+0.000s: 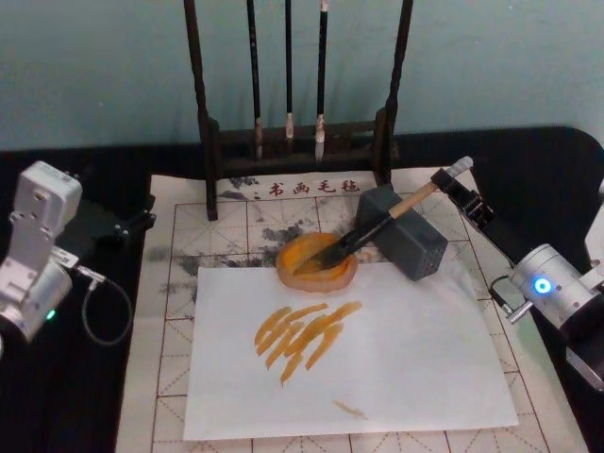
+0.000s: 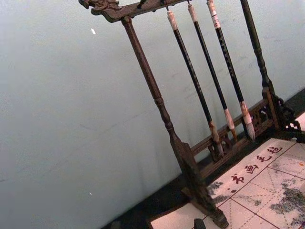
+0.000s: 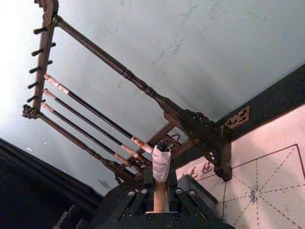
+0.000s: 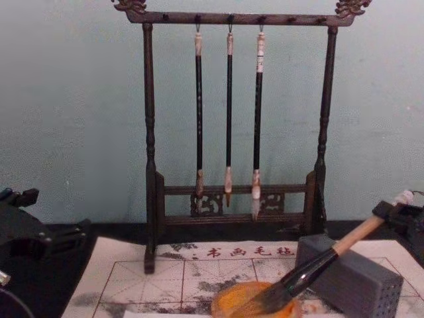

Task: Pick up the brush from the inkstone, write on the paper, then place the brush back to its original position.

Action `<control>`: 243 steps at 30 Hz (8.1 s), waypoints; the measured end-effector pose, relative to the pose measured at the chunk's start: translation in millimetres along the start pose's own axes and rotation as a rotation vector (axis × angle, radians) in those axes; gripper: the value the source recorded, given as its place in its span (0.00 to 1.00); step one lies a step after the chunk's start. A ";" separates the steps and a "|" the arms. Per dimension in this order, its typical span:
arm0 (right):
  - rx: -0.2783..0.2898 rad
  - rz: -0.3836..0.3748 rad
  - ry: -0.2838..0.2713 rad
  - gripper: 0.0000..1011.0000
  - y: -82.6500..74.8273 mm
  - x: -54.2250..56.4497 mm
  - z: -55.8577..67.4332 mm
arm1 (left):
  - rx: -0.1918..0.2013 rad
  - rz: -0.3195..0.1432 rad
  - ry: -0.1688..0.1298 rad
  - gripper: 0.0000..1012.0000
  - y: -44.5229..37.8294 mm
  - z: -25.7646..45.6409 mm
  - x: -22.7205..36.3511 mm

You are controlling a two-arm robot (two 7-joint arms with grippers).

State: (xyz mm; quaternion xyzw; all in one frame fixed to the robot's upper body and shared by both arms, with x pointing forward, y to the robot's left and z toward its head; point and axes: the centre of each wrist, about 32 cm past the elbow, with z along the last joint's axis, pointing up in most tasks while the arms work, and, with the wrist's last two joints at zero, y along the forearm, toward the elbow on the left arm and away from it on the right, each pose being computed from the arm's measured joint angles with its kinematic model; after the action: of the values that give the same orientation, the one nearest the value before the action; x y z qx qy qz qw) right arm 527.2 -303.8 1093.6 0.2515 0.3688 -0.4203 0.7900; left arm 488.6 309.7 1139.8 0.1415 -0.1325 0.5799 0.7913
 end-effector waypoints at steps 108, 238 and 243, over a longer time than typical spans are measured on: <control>-0.326 0.279 -0.091 0.17 -46.6 -14.3 36.0 | 0.000 0.000 0.000 0.99 0.0 0.0 0.0; -0.154 0.189 -0.079 0.17 -39.4 -8.6 47.2 | 0.000 0.000 0.000 0.99 0.0 0.0 0.0; -0.154 0.187 -0.078 0.17 -39.3 -8.8 46.7 | 0.000 0.000 0.000 0.99 0.0 0.0 0.0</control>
State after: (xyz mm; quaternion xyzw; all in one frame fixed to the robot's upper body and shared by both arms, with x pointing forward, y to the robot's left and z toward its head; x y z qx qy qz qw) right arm 507.8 -353.0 1125.3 0.2069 0.3438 -0.3249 0.8564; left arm 488.6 309.7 1139.8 0.1415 -0.1325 0.5799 0.7913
